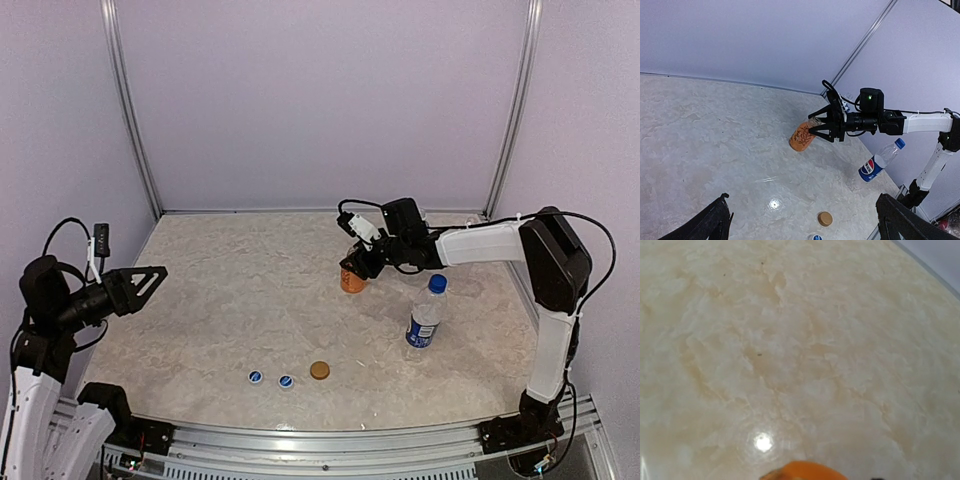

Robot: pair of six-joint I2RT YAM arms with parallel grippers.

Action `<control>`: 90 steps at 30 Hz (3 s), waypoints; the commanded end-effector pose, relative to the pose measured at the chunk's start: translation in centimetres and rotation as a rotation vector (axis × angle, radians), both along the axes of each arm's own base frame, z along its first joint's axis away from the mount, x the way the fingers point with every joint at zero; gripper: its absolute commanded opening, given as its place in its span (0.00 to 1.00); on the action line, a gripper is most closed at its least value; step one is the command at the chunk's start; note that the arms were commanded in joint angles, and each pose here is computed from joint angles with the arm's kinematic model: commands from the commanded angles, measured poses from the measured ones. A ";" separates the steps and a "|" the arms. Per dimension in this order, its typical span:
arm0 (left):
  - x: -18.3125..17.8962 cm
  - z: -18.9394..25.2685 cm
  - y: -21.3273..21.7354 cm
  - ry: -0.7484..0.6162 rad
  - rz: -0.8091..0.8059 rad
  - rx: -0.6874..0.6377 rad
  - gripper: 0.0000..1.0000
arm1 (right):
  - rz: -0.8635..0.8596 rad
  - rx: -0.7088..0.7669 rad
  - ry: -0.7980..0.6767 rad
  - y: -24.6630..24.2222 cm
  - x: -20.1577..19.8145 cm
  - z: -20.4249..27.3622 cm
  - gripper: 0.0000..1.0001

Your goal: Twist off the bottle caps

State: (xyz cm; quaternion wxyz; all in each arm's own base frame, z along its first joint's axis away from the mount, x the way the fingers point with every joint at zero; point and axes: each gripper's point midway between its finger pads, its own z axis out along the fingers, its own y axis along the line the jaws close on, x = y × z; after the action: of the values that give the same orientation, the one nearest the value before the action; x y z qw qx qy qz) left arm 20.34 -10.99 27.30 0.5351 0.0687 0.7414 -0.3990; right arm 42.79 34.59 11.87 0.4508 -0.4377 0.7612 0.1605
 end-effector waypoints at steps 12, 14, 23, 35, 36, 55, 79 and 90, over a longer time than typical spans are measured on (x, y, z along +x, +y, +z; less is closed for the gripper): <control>-0.3 0.1 -0.3 -0.023 -0.026 0.001 0.98 | -0.026 0.035 -0.048 -0.4 -0.4 11.6 0.99; -0.3 0.2 -0.3 -0.026 -0.026 0.002 0.98 | 0.001 0.083 -0.027 -0.4 -1.8 14.7 0.99; -0.3 -0.1 -0.2 -0.038 -0.022 0.015 0.99 | -0.441 0.052 0.210 -10.0 -8.8 18.8 0.89; 3.0 -4.6 3.5 -0.006 0.206 0.161 0.99 | -0.685 -0.182 0.325 -14.7 -20.2 15.0 0.90; 3.4 -4.7 4.2 -0.004 0.248 0.176 0.99 | -0.670 -0.190 0.333 -14.3 -20.5 14.4 0.90; 3.1 -4.6 4.0 -0.009 0.217 0.160 0.99 | -0.628 -0.191 0.351 -12.5 -20.2 11.4 0.37; -2.5 4.2 -1.6 -0.233 -0.162 0.413 0.97 | 0.031 0.347 0.303 2.3 -22.6 26.9 0.00; -7.2 7.3 -6.4 -0.222 -0.630 0.603 0.99 | 0.261 0.578 0.240 13.6 -19.9 31.2 0.00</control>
State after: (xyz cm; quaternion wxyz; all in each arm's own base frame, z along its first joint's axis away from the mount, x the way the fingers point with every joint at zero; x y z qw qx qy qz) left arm 13.85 -16.83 36.40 0.4829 0.4426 0.6918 -0.3038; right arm 23.89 45.42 39.33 0.4149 -0.3459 0.7354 0.4091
